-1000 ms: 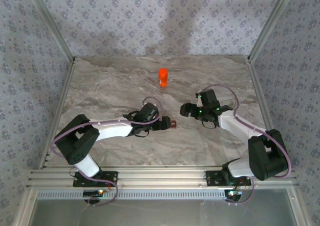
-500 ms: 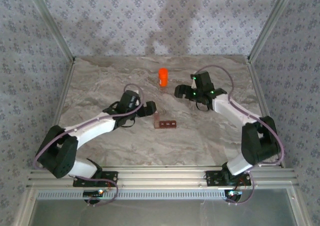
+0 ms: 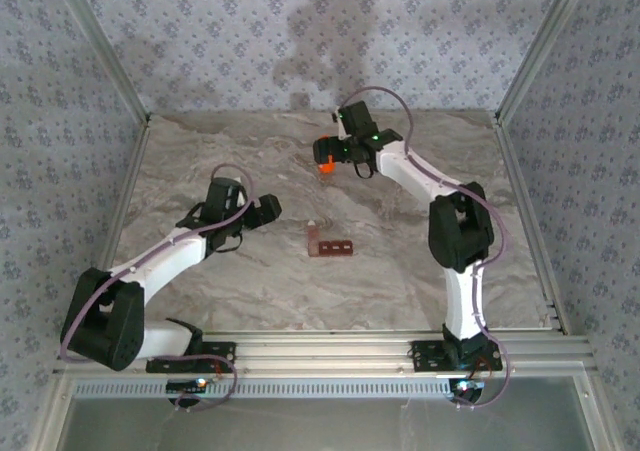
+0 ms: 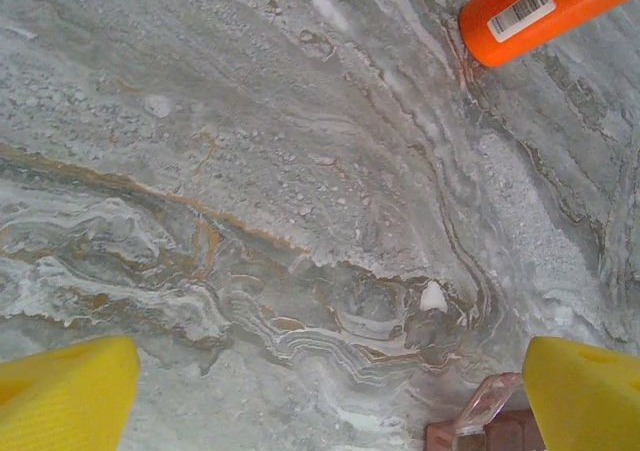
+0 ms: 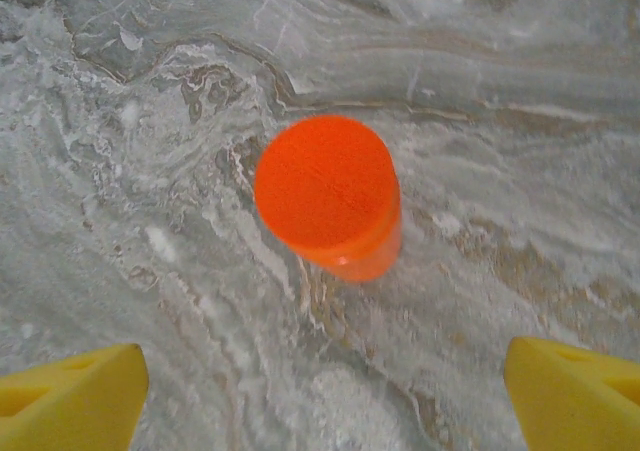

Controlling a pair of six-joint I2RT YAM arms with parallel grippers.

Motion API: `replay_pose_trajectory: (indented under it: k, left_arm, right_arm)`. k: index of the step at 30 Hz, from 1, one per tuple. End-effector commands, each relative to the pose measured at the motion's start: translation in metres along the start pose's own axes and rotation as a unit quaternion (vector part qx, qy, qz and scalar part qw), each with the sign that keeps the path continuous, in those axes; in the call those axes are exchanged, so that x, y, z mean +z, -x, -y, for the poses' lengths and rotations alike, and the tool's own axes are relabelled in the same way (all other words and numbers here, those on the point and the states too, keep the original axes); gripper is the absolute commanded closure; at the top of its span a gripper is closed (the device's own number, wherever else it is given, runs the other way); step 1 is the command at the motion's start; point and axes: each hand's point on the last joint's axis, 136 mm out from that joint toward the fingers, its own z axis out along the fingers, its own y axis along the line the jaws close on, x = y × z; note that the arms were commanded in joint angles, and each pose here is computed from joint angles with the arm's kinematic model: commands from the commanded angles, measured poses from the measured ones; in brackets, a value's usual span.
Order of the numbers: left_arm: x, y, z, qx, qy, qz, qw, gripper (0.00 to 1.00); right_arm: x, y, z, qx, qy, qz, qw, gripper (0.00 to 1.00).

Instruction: Sort the pills into containers

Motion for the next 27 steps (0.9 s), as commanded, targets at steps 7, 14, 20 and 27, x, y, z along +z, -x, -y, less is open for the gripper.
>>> replay_pose_trajectory:
  k: [7,14,20,27]
  left_arm:
    - [0.004,-0.008,-0.006,-0.019,-0.011,-0.025,0.999,0.02]
    - [0.005,-0.010,-0.011,-0.022,-0.007,-0.038,0.999,0.02]
    - [0.000,-0.006,-0.013,-0.023,-0.003,-0.039,0.999,0.02]
    - [-0.006,0.000,-0.009,-0.021,-0.003,-0.032,0.999,0.02]
  right_arm:
    - [0.049,0.019,0.002,-0.054,-0.029,-0.004,0.998,0.05]
    - [0.081,0.015,0.000,-0.050,-0.021,-0.022,0.998,0.12]
    - [0.087,0.003,0.000,-0.046,-0.011,-0.036,0.998,0.29]
    - [0.084,0.000,0.001,-0.042,0.005,-0.044,0.998,0.61]
